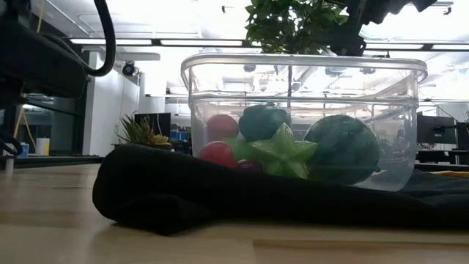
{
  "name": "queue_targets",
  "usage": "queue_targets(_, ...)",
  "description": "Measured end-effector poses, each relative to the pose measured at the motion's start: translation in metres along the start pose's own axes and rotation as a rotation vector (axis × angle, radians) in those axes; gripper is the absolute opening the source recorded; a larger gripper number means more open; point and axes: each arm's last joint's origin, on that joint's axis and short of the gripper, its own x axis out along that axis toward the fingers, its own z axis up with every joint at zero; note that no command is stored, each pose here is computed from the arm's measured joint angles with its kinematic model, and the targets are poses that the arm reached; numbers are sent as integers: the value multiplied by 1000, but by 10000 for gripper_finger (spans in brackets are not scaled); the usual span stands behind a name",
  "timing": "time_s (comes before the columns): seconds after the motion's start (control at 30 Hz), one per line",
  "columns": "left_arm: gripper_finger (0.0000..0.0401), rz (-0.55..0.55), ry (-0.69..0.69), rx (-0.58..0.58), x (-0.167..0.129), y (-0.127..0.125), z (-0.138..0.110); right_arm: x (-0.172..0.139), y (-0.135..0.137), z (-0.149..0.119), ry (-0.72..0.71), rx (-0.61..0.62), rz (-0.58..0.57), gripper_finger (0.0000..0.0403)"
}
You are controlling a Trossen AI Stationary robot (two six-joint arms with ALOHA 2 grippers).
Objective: Pick and placing Produce into tupperware
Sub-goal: Put the black cherry into the transparent bin
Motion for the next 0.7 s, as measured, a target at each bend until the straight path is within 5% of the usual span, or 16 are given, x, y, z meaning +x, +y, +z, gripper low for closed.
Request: queue_targets(0.7, 172, -46, -28, -29, 5, -1, 2, 0, 0, 0, 4, 1, -2, 282)
